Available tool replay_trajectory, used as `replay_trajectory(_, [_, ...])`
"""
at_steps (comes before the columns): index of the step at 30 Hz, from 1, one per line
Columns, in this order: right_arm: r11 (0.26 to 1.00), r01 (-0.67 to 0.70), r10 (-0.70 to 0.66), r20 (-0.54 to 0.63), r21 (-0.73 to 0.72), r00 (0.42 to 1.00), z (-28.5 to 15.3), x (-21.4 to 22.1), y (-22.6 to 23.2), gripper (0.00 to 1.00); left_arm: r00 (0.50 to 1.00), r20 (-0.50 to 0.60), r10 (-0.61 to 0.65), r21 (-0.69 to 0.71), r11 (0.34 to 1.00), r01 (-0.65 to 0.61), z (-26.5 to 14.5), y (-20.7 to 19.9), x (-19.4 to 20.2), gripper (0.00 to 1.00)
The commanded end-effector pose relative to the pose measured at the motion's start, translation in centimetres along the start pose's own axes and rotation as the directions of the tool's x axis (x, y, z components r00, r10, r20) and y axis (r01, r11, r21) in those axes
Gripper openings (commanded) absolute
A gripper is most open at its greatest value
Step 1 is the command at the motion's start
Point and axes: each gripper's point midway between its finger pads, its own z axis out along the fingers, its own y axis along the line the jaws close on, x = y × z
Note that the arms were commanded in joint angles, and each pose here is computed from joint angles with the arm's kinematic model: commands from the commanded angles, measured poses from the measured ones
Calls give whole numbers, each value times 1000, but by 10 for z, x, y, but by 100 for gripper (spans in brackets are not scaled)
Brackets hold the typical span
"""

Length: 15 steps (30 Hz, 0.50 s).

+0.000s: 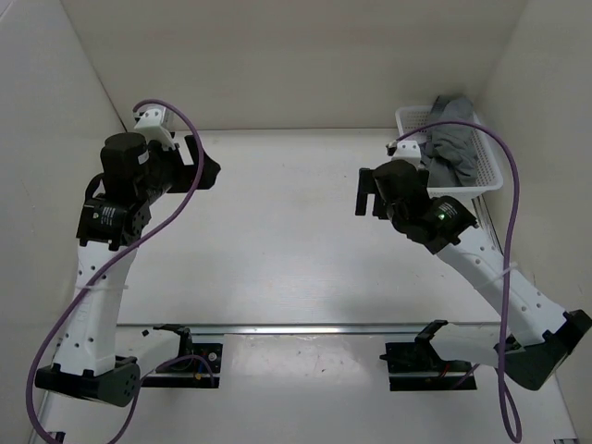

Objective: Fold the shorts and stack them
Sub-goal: Grab the shorts from the pile

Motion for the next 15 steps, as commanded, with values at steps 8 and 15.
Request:
replay_trajectory(8, [998,8,-9,12,68,1000,7,-3,-7,100,999,0,-33,-54,998,33,3,10,7,99])
replay_trajectory(15, [988,-10,34,-156,152,987,62,-6,-42,92,993,-111,-46,35,998,51,25,-3,28,99])
